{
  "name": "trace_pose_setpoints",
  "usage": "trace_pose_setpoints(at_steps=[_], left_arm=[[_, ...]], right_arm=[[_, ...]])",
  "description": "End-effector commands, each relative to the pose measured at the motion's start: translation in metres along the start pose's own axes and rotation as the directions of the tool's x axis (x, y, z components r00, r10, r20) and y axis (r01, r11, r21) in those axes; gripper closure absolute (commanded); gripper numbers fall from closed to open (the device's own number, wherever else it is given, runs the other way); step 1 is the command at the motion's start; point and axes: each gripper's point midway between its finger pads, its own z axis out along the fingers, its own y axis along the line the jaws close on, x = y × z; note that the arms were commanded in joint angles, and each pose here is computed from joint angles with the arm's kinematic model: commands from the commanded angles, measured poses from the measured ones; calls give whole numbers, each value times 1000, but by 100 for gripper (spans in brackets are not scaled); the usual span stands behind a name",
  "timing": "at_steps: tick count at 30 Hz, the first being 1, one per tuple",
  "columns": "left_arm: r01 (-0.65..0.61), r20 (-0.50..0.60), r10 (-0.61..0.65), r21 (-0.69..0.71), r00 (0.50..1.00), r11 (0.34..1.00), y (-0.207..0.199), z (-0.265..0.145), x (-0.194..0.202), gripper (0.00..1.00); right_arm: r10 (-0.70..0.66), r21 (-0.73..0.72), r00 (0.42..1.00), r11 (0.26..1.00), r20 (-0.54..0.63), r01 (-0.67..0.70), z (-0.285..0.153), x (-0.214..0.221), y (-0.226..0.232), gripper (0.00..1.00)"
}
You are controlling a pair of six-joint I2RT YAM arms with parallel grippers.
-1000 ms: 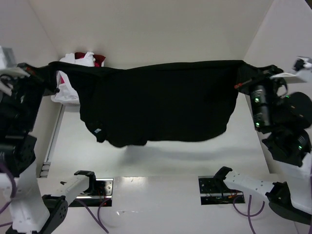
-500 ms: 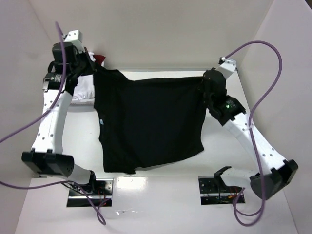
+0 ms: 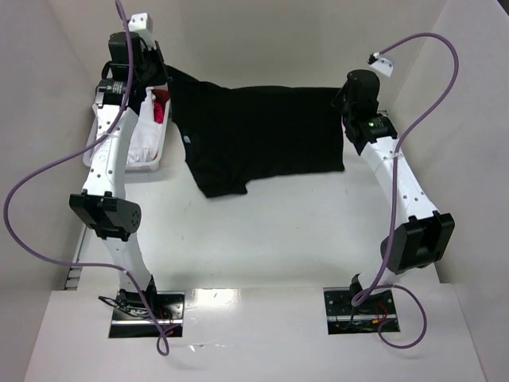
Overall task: Fold and stack the t-shirts
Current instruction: Flatten out the tshirt
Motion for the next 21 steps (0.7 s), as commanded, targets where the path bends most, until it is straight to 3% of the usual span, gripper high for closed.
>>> trace_pose_setpoints(at_steps=[1,3,7,9,10,15,16,17,18,21], left_arm=[[-49,121,50,-13,991,999,-5,-30,-51,100],[-59,125,61,-14,990,998,-8,-36,-55,100],[-70,197,69,-5,978,998,-14,-88,-81,100],[-59,178,59,-6,982,998,-12,-98,-72,100],[-52,229,47,16,972,999,-18,-127,-85,100],[-31,266,5,95,964,995,-29,-197,-72,100],[-26,319,-10,109,948,994,-31,-236,-79,100],[-16,296,-21,120,955,993,-30,-241,-64,100],[-24,355,-25,132,934,991,-32,-279,-70,100],[-16,425,-51,152,904,988,-32,-338,-67,100]], right_arm=[[34,-65,988,998,153,-24,-10,-64,17,100],[35,-72,985,997,170,-23,-18,-73,17,100],[80,-113,966,992,245,-54,-67,-107,9,100],[68,-127,969,991,239,-39,-83,-100,1,100],[76,-133,965,990,251,-43,-95,-104,-2,100],[115,-236,938,971,328,-36,-187,-129,-24,100],[108,-248,937,968,333,-23,-198,-129,-27,100],[105,-254,939,967,327,-19,-210,-128,-31,100],[120,-280,924,960,363,-14,-238,-141,-36,100],[146,-309,906,951,397,-18,-286,-156,-50,100]])
